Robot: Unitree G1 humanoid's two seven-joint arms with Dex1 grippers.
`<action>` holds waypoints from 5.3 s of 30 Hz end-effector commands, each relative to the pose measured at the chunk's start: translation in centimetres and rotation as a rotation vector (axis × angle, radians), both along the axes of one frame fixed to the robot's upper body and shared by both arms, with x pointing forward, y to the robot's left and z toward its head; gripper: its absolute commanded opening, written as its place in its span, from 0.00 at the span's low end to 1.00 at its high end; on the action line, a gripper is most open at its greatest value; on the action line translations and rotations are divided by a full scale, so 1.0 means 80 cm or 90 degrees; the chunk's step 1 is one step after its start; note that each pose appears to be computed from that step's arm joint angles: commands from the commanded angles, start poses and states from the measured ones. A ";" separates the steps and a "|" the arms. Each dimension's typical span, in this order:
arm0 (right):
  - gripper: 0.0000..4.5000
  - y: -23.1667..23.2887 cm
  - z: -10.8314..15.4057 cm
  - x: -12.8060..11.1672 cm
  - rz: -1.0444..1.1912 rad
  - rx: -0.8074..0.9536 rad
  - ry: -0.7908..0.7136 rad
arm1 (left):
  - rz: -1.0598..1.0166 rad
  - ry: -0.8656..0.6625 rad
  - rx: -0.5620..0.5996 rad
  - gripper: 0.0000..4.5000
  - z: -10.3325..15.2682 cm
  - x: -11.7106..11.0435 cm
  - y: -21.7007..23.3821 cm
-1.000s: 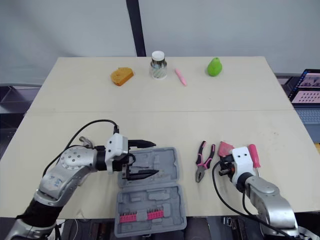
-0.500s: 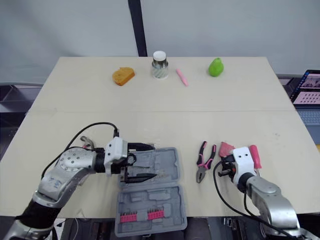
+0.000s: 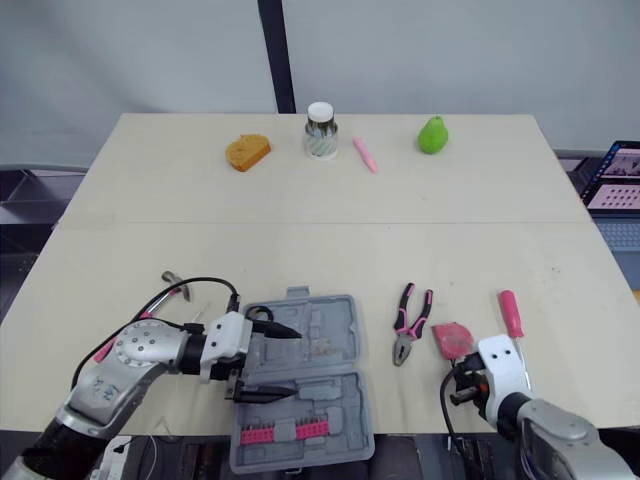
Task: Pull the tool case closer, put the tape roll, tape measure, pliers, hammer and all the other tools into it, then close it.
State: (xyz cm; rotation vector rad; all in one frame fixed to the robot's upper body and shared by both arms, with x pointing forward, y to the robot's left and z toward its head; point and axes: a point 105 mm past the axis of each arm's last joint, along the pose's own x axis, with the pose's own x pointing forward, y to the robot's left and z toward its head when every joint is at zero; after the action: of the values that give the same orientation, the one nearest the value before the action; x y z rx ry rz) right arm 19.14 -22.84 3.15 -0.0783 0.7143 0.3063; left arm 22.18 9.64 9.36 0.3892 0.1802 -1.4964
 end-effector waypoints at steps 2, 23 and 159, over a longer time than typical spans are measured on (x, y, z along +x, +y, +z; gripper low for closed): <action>0.03 0.014 0.000 -0.017 0.000 0.019 0.013 | -0.034 -0.010 0.002 1.00 0.003 -0.010 -0.003; 0.53 0.000 0.031 -0.018 0.124 0.034 0.029 | -0.011 -0.027 -0.027 1.00 0.011 -0.002 -0.008; 0.66 0.236 0.109 0.160 0.905 -0.360 -0.067 | 0.368 -0.145 -0.166 1.00 -0.001 -0.011 0.031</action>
State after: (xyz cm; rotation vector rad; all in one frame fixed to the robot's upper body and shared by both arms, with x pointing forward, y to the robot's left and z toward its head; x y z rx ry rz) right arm 31.83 -4.44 11.02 -1.1294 0.5541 1.4385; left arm 21.48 12.62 8.00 0.2627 -0.0290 -0.8806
